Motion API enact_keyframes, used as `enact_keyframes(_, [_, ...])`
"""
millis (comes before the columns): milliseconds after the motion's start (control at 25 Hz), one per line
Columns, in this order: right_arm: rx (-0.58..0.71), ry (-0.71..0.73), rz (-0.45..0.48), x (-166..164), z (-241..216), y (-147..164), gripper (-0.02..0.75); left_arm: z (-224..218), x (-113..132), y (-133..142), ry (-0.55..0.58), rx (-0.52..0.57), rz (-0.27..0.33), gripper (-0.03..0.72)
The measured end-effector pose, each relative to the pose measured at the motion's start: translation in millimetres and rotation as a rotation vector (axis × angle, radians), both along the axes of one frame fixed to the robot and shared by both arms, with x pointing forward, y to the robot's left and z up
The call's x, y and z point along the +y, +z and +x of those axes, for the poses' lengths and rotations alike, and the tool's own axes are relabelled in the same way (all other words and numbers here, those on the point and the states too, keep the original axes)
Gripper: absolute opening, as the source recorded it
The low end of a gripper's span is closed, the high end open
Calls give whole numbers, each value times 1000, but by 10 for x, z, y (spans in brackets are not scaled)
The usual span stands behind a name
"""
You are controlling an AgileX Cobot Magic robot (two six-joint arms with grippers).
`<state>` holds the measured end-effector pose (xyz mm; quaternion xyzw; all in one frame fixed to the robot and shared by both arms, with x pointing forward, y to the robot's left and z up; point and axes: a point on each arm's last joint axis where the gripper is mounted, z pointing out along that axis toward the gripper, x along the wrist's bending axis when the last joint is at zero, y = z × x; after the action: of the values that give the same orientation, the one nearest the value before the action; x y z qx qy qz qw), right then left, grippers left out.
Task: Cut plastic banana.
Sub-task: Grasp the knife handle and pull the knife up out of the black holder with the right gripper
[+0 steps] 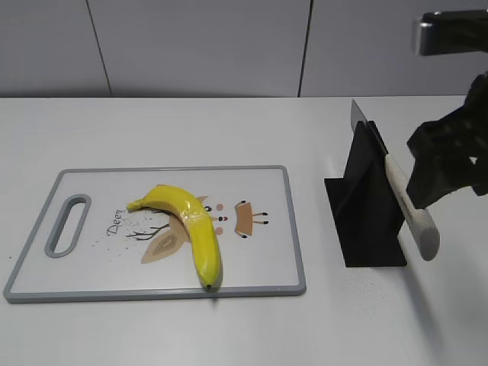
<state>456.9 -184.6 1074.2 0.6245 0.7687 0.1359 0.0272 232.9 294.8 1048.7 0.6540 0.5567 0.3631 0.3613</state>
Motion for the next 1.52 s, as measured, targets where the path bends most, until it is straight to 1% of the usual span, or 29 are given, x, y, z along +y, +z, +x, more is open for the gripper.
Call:
enact_keyframes(240, [85, -8, -47, 107, 230, -343, 567, 0, 0, 0, 0, 0, 0, 415])
enact_keyframes(360, [103, -20, -57, 146, 317, -478, 567, 0, 0, 0, 0, 0, 0, 415])
enact_keyframes(520, [137, -60, -99, 163, 413, -664, 566, 0, 0, 0, 0, 0, 0, 415])
enact_keyframes(640, [170, -78, -127, 174, 459, -791, 536, 0, 0, 0, 0, 0, 0, 415])
enact_keyframes(720, [192, -89, -138, 184, 481, -865, 498, 0, 0, 0, 0, 0, 0, 415])
enact_keyframes(800, [204, -111, -140, 190, 492, -903, 435, 0, 0, 0, 0, 0, 0, 415])
enact_keyframes(880, [213, -135, -139, 193, 495, -921, 341, 0, 0, 0, 0, 0, 0, 415])
enact_keyframes(960, [219, -162, -133, 196, 493, -919, 183, 0, 0, 0, 0, 0, 0, 415])
enact_keyframes(1280, [220, -191, -108, 207, 481, -885, 190, 0, 0, 0, 0, 0, 0, 415])
enact_keyframes(1520, [163, -205, -50, 185, 402, -647, 190, 0, 0, 0, 0, 0, 0, 415])
